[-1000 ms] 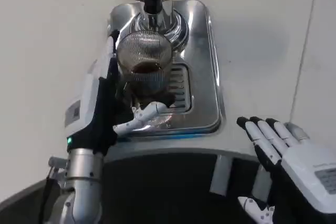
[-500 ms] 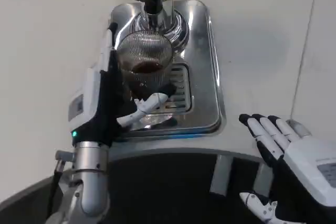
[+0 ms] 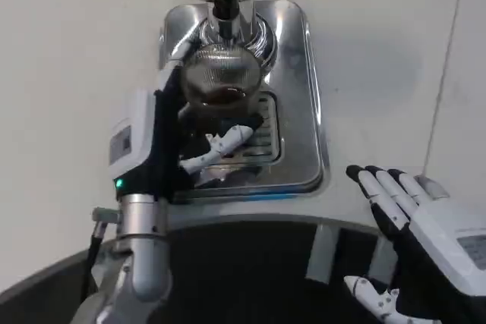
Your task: Grasp the cup under the faucet to collect the drink, then remove the cup.
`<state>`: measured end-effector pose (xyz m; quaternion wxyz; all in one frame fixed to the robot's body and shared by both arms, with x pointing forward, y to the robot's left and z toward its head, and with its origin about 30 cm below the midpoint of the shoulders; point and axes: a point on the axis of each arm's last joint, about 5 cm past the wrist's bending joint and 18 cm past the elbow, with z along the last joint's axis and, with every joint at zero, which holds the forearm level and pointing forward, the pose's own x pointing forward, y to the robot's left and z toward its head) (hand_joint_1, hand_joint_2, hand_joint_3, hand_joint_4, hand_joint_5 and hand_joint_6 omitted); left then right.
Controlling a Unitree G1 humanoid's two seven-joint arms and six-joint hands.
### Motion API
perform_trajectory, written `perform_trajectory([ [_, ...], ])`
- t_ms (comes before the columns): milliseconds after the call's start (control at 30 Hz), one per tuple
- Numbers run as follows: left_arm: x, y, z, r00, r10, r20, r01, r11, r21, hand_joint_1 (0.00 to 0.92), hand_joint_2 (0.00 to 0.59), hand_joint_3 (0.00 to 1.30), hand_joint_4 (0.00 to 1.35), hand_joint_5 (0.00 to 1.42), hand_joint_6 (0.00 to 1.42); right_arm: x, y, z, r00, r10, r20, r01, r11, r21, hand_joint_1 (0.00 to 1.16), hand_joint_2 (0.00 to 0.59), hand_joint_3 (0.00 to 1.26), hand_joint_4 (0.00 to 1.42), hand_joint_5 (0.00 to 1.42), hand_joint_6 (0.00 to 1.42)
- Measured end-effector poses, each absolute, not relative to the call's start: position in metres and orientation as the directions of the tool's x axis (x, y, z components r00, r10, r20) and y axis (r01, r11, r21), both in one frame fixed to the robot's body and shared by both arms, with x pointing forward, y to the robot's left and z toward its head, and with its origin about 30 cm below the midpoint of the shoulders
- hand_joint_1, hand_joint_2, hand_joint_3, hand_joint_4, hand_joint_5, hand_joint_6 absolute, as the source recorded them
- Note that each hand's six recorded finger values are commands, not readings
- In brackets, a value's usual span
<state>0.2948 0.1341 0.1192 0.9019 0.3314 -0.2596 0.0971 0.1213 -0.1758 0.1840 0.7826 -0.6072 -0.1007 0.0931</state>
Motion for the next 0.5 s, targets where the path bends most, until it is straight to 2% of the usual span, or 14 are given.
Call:
perform_trajectory([
  [33, 0.297, 0.132, 0.120, 0.847, 0.007, 0.532, -0.353, 0.755, 0.553, 0.602, 0.073, 0.53, 0.59, 0.84, 1.07, 0.121, -0.175, 0.185, 0.963, 0.267, 0.046, -0.023, 0.249, -0.968, 0.19, 0.448, 0.00, 0.00, 0.00, 0.00],
  [100, 0.298, 0.127, 0.121, 0.845, 0.017, 0.535, -0.362, 0.754, 0.548, 0.629, 0.077, 0.68, 0.74, 0.96, 1.18, 0.120, -0.175, 0.187, 0.963, 0.264, 0.049, -0.021, 0.256, -0.966, 0.04, 0.439, 0.00, 0.00, 0.00, 0.00],
  [200, 0.298, 0.118, 0.120, 0.841, 0.050, 0.539, -0.378, 0.767, 0.518, 0.665, 0.090, 0.97, 1.03, 1.22, 1.41, 0.119, -0.175, 0.188, 0.966, 0.255, 0.041, -0.033, 0.281, -0.959, 0.00, 0.468, 0.00, 0.00, 0.00, 0.00],
  [233, 0.297, 0.116, 0.120, 0.839, 0.061, 0.541, -0.383, 0.773, 0.506, 0.668, 0.093, 1.04, 1.10, 1.27, 1.42, 0.119, -0.176, 0.189, 0.967, 0.253, 0.035, -0.039, 0.281, -0.959, 0.00, 0.470, 0.00, 0.00, 0.00, 0.00],
  [333, 0.297, 0.107, 0.119, 0.835, 0.106, 0.540, -0.396, 0.797, 0.455, 0.678, 0.085, 1.14, 1.17, 1.34, 1.42, 0.119, -0.176, 0.190, 0.968, 0.248, 0.025, -0.047, 0.279, -0.959, 0.00, 0.476, 0.00, 0.00, 0.00, 0.00],
  [500, 0.295, 0.100, 0.118, 0.829, 0.146, 0.540, -0.408, 0.817, 0.406, 0.708, 0.067, 1.21, 1.20, 1.35, 1.42, 0.120, -0.175, 0.194, 0.968, 0.247, 0.037, -0.035, 0.281, -0.959, 0.01, 0.495, 0.00, 0.00, 0.00, 0.00],
])
